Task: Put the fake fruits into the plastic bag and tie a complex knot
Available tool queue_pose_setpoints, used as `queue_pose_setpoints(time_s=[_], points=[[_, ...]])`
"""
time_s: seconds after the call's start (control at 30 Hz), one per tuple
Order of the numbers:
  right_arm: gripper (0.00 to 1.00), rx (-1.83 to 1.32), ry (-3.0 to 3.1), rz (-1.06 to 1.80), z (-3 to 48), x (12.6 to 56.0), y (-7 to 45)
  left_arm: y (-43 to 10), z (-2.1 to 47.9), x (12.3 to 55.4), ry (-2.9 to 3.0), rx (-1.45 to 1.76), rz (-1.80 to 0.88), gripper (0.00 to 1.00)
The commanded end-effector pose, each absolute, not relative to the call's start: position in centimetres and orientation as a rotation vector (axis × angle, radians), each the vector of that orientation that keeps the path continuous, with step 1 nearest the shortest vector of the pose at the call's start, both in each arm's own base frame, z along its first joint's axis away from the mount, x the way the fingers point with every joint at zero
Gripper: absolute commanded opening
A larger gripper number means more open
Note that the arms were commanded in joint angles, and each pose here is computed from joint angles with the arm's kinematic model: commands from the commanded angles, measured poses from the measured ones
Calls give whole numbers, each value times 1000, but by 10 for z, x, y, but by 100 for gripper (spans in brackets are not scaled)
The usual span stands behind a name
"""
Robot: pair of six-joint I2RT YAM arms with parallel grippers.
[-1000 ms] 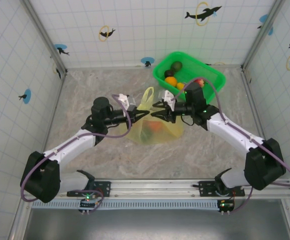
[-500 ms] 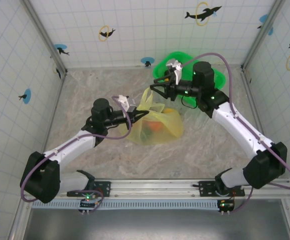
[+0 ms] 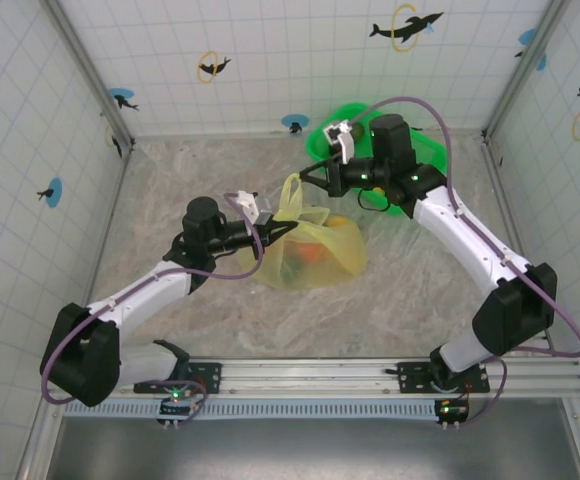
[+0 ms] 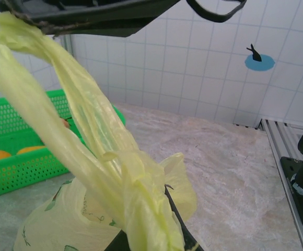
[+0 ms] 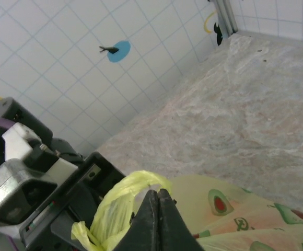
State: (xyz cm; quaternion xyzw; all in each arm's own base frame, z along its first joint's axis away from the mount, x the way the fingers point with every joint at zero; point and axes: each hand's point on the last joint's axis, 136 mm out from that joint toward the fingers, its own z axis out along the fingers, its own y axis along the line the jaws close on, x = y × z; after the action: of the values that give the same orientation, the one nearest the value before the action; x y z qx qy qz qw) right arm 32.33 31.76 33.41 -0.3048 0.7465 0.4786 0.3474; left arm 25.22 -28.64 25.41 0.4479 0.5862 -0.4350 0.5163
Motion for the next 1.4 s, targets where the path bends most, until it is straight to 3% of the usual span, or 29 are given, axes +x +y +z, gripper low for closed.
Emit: queue_pose_setpoints(time_s=[0.0, 0.13, 0.33, 0.4, 0.5, 0.87, 1.13, 1.37], points=[[0, -777, 1855, 1231, 370, 325, 312, -287, 253, 255, 1408, 1069, -1011, 0], [0, -706, 1779, 1199, 397, 322, 288, -285, 252, 263, 1445, 1028, -998, 0], [2, -693, 1745, 1204, 397, 299, 271, -285, 251, 264, 1446, 1028, -1007, 0], [35, -680, 1772, 1204, 393, 302, 273, -286, 252, 259, 1426, 1053, -1025, 0], [50, -695, 1824, 1195, 388, 308, 281, -287, 252, 254, 1408, 1077, -1030, 0], [52, -794, 1977, 1275, 353, 314, 324, -290, 248, 246, 1400, 1120, -1029, 0], [29, -814, 1989, 1291, 351, 310, 326, -290, 248, 248, 1408, 1112, -1019, 0], [20, -811, 1999, 1289, 349, 309, 325, -290, 248, 249, 1412, 1107, -1018, 0]])
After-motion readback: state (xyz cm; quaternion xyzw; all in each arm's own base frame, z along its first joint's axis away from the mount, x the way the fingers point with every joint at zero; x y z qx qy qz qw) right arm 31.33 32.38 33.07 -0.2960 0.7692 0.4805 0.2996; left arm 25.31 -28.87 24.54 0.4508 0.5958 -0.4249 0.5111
